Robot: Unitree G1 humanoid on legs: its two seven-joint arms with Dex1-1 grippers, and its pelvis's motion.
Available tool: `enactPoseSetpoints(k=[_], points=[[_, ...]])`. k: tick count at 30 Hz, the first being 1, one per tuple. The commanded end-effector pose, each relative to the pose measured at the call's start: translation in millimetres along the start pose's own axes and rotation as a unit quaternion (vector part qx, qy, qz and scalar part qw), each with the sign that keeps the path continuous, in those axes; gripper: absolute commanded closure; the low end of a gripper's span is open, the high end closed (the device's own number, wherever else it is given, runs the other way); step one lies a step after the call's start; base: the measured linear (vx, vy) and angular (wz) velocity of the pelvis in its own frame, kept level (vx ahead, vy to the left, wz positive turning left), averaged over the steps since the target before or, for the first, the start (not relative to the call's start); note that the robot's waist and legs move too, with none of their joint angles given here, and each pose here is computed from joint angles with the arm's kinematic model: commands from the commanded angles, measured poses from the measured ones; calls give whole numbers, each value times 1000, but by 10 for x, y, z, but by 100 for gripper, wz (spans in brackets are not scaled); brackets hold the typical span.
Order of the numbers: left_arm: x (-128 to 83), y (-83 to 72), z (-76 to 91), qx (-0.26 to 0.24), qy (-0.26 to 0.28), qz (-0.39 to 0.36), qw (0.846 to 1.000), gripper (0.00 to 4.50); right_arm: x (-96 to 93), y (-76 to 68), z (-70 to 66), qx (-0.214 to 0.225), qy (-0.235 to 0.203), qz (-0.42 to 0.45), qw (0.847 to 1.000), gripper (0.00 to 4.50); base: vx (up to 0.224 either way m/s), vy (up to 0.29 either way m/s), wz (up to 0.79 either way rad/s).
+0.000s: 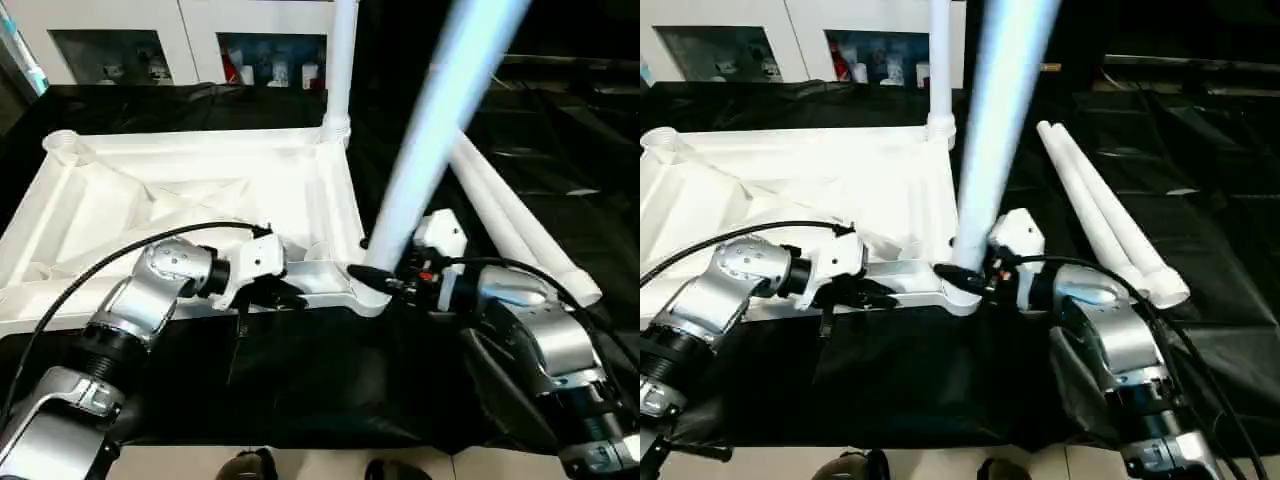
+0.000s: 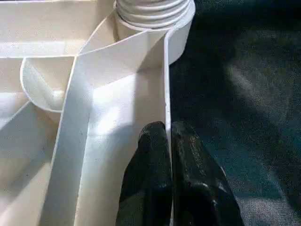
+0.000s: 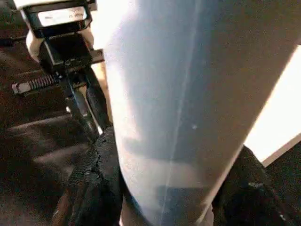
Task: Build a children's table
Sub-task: Insert table leg to table base
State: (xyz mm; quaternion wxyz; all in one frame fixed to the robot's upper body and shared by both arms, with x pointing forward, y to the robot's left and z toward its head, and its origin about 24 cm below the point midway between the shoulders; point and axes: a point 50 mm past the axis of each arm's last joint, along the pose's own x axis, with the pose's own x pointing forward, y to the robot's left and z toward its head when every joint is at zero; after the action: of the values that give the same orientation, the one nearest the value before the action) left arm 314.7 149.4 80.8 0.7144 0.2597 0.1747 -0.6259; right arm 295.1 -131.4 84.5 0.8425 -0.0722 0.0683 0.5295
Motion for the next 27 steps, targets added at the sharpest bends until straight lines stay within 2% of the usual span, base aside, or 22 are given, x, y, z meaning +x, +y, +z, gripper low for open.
enactPoseSetpoints(k=[1,9,12,18,21,27], points=[[12,-4,19,8,8,4,1000,450,14,198,-489,68,94,40,992,259,0,0,0],[11,-17,20,5,7,2,1000,450,-26,206,-640,82,112,35,990,260,0,0,0],[26,-32,41,-1,-2,2,1000,450,-29,178,-663,88,103,13,991,260,0,0,0],[71,-70,73,-8,-23,-5,1000,450,-32,114,-636,101,76,-6,992,260,0,0,0],[59,-71,54,0,-18,-15,1000,450,-47,78,-598,102,63,7,993,260,0,0,0],[11,-79,60,9,-15,-47,999,450,-90,89,-559,87,65,72,992,260,0,0,0]])
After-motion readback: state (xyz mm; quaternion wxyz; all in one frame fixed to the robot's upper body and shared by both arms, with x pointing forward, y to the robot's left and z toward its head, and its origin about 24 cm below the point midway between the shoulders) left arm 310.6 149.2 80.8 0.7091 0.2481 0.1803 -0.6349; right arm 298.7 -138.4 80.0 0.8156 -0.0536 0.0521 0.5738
